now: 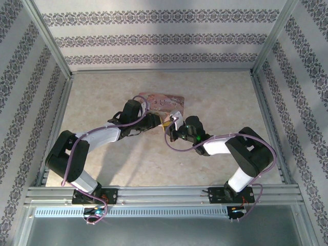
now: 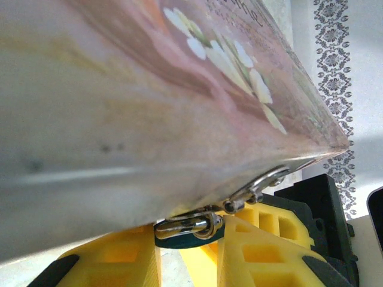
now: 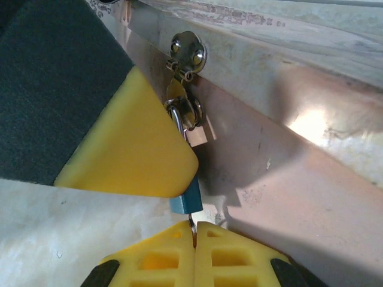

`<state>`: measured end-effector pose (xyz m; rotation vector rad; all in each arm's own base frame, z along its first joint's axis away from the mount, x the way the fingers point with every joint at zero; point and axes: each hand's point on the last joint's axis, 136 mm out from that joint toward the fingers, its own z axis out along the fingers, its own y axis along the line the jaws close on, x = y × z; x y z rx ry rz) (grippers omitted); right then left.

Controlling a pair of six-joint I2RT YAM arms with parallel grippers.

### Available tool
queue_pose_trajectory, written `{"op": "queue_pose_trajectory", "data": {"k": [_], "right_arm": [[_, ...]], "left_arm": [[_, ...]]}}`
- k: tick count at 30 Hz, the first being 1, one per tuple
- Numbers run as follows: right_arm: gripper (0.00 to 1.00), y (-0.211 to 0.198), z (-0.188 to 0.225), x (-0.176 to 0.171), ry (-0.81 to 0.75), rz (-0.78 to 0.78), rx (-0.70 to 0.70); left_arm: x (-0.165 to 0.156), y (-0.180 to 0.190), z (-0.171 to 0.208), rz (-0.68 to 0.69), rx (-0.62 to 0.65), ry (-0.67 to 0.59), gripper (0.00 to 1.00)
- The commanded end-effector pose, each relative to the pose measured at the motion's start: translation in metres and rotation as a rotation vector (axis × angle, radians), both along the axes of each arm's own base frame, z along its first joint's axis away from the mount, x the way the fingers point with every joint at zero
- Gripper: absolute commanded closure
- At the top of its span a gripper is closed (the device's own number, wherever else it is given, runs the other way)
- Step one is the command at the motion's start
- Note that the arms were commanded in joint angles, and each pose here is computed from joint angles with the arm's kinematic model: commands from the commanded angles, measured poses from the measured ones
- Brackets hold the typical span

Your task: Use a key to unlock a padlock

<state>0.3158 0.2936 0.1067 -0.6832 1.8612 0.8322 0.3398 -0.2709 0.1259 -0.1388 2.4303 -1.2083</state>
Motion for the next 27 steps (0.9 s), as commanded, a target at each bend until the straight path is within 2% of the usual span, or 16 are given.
{"op": "queue_pose_trajectory", "data": {"k": [1,8,10,17,27], "right_arm": [[1.0,0.009,0.054,0.025,-0.167,-0.016,0.103],[1.0,0.019,0.081,0.024,-0.168,0.022,0.19],[1.0,0.02,0.078,0.023,-0.169,0.01,0.176],[1.0,0.008,0.027,0.019,-0.078,-0.055,0.103],[1.0,-0.011,-0.023,0.008,0.029,-0.132,0.043]], "left_arm": [[-0.02,-0.027,0.031,-0.13,-0.087,-0.026,0.76],[-0.021,-0.029,0.021,-0.13,-0.085,-0.016,0.76],[-0.019,-0.03,0.015,-0.124,-0.087,-0.011,0.76],[-0.012,-0.03,-0.013,-0.109,-0.053,0.011,0.76],[0.002,-0.039,-0.032,-0.078,-0.099,0.022,0.76]]}}
